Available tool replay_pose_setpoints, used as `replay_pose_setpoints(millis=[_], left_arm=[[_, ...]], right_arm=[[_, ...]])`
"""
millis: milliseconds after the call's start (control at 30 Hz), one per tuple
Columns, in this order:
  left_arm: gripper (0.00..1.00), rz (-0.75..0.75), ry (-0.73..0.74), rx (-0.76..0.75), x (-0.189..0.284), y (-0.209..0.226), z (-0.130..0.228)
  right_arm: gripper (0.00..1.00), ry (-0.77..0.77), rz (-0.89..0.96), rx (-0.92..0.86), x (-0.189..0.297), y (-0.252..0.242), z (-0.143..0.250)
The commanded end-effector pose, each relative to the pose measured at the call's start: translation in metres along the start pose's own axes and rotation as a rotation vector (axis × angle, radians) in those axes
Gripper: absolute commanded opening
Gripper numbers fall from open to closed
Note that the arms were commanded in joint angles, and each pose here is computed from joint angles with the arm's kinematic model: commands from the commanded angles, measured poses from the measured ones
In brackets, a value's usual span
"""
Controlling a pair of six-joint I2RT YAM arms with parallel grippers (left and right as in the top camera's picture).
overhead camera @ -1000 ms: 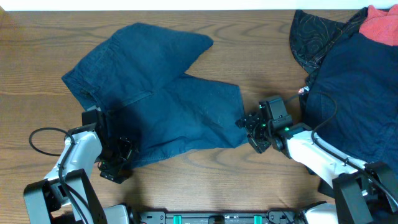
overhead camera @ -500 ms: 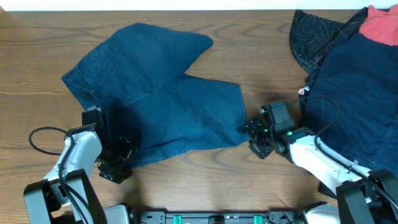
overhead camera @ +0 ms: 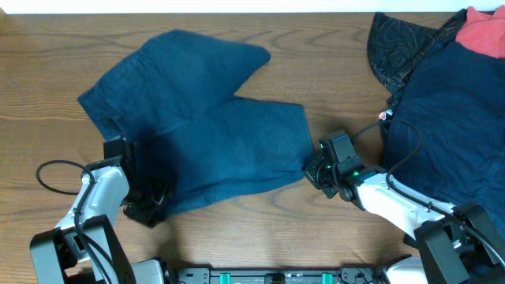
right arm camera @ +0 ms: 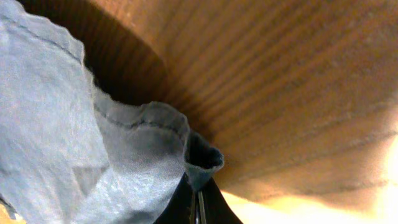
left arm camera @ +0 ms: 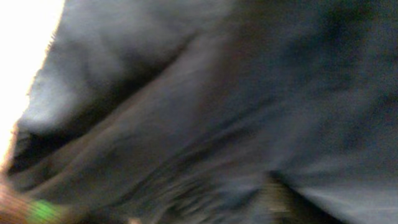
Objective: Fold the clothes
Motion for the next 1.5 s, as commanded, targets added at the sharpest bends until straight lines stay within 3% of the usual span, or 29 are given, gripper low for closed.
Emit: replay_pose_setpoints(millis=[0, 67, 400, 633, 767, 900, 1200, 1467], left_arm=[[0.24, -0.097, -0.014, -0.076, -0.005, 0.016, -0.001], [0.06, -0.091, -0.004, -0.112, -0.004, 0.016, 0.001], [0.06, -0.014, -0.043, -0.295, 0.031, 0.012, 0.019], [0.05, 0.349, -0.003, -0.54, 0.085, -0.019, 0.09], [0.06, 0.411, -0.03, -0.675, 0.104, -0.011, 0.132], [0.06, 0.475, -0.141, -0.762, 0.122, -0.005, 0.15], [0.06, 0.381, -0.696, -0.56, 0.164, -0.022, 0.07], [0.06, 0.27, -0.726, -0.421, 0.151, -0.061, 0.006]], right_arm=[[0.01, -0.145, 0.162, 0.044, -0.012, -0.048, -0.027], [0.01, -0.148, 0.153, 0.087, -0.006, -0.044, -0.033], [0.01, -0.259, 0.029, 0.197, 0.091, -0.011, -0.066], [0.01, -0.344, -0.011, 0.312, 0.181, -0.002, -0.068], [0.01, -0.413, -0.044, 0.4, 0.229, 0.012, -0.064], [0.01, -0.485, -0.115, 0.508, 0.264, 0.042, -0.065], [0.01, -0.505, -0.375, 0.796, 0.271, 0.163, -0.065], [0.01, -0.528, -0.522, 1.015, 0.202, 0.263, -0.047]])
Point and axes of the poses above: each gripper's point midway between its finger pads, its own x axis back along the fingers, its own y axis along the line the jaws close on, z = x × y, the point moved 3 cm from there along x, back along the fingers, and after that the axes turned 11 degrees about -x, right-handed, at the moved point
